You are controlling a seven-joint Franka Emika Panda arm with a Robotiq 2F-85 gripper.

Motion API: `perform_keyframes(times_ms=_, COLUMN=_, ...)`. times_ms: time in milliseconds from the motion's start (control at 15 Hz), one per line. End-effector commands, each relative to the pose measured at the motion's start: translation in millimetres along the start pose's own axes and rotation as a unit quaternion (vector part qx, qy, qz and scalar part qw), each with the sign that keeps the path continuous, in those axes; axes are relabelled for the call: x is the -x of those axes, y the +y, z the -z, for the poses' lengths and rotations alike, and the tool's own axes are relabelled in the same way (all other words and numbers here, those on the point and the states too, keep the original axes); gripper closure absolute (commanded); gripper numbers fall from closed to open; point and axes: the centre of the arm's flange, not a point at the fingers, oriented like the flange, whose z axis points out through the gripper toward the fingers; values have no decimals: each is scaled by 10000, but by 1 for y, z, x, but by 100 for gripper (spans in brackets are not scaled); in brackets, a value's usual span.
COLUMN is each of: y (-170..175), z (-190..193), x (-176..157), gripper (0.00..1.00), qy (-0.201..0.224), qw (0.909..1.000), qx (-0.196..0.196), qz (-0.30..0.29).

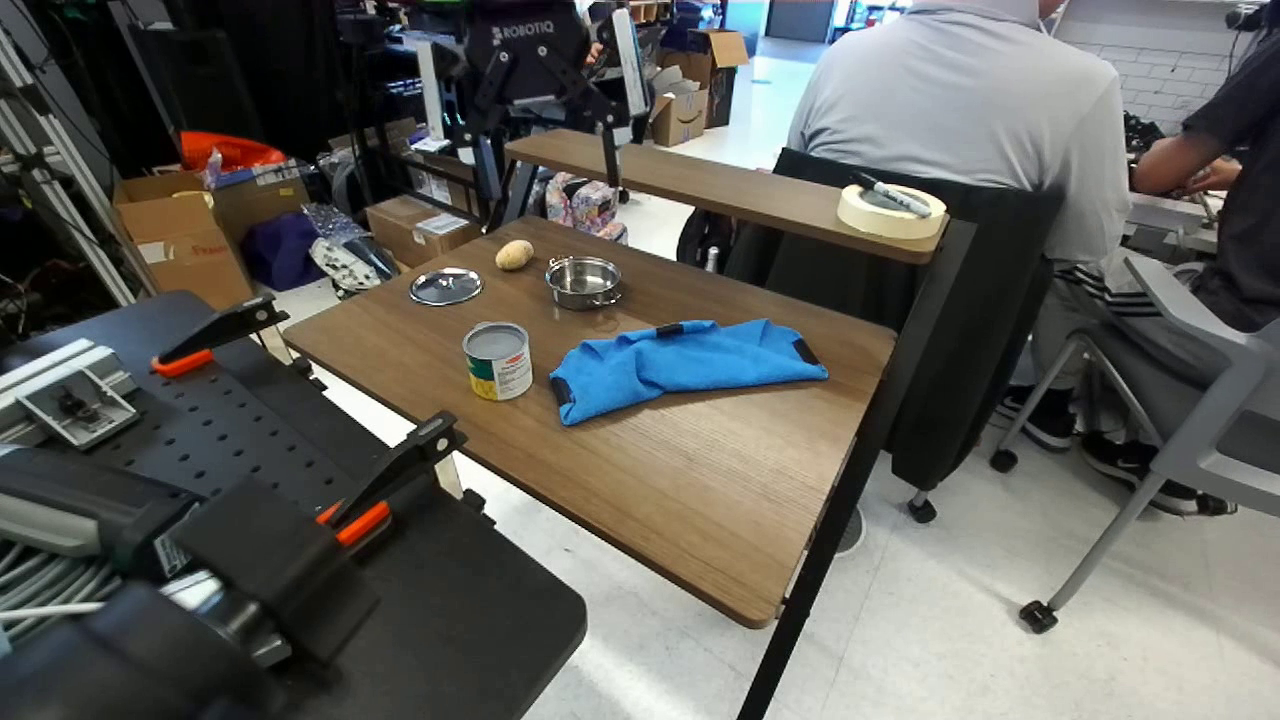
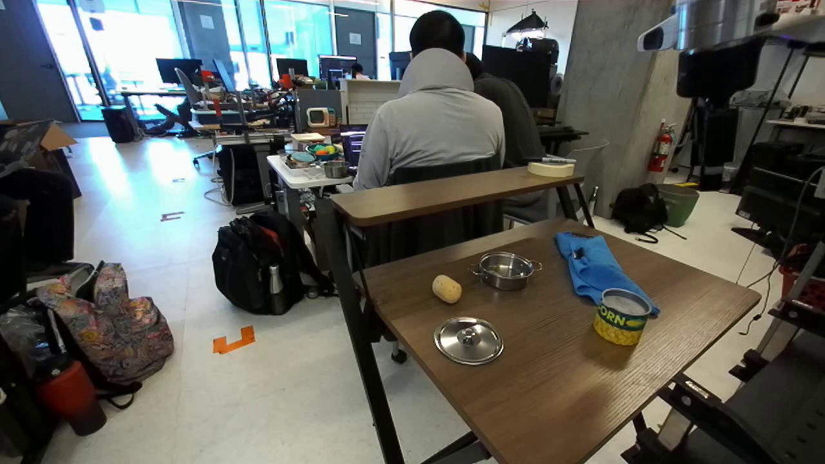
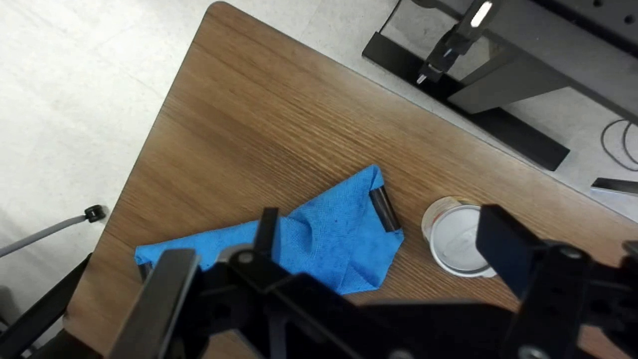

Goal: Fold the cloth on the table

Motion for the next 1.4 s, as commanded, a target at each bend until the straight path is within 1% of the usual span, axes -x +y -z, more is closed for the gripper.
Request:
perform_keyframes(times_ms=0, y=13, z=-35, x=-22, gripper=0, qy=47, qw=10000, qx=-8, qz=71)
perform_keyframes(times_ms=200, y=8, z=-61, x=-29, gripper=0, qy=-29, qw=9999, qx=19, qz=144)
perform_keyframes(times_ms=467, y=6, z=-88, x=-31, gripper=0, qy=-172, qw=9996, qx=-57, qz=232)
perform_keyframes(times_ms=1000, y=0, z=-131, x=-22, gripper=0, qy=-590, qw=9973, qx=-86, qz=427)
perform_keyframes(times_ms=1200, y=-6, z=-146, x=-26, gripper=0, qy=-715, qw=9959, qx=-104, qz=546)
perform_keyframes(times_ms=1333, y=-12, z=-156, x=-31, gripper=0, qy=-623, qw=9964, qx=-99, qz=560)
